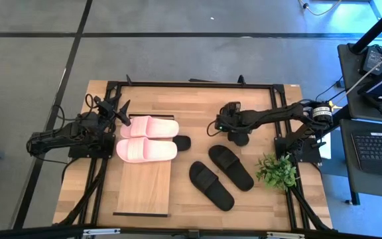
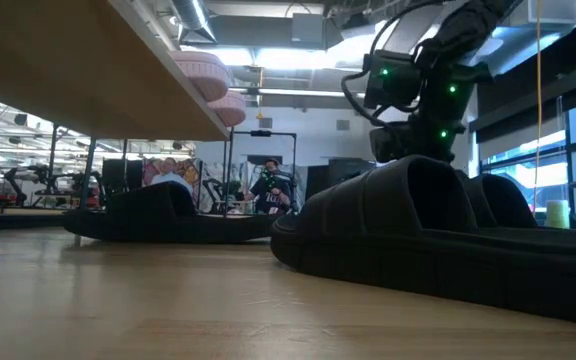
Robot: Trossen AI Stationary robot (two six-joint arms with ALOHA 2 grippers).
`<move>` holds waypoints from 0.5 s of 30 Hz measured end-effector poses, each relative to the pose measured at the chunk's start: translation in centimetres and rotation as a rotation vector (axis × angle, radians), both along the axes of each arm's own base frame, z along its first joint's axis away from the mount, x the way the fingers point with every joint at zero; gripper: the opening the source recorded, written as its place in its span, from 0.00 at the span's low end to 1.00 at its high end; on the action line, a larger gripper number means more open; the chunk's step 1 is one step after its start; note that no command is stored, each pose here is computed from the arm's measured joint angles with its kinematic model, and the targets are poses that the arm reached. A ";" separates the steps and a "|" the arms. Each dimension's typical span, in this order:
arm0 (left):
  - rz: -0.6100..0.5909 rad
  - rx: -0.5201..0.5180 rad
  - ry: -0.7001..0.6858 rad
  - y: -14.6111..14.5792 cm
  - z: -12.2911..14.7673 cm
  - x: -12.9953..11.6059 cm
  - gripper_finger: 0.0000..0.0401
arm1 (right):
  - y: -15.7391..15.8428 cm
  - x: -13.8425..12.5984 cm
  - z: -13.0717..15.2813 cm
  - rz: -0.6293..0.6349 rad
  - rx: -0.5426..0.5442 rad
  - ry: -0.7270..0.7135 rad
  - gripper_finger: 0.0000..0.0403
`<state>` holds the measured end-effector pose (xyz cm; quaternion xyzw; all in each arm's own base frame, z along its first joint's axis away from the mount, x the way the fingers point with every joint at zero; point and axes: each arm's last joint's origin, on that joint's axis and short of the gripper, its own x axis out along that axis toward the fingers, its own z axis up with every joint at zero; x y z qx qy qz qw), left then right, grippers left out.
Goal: Pick and place slides into the shelf
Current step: Put the black slipper under the shelf
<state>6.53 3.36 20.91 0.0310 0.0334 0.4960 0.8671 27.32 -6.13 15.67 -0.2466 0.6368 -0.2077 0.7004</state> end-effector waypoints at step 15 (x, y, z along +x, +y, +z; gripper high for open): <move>0.000 0.000 0.000 0.0 0.0 0.0 0.54 | -2.4 -0.4 -0.1 -0.026 -0.016 0.013 0.04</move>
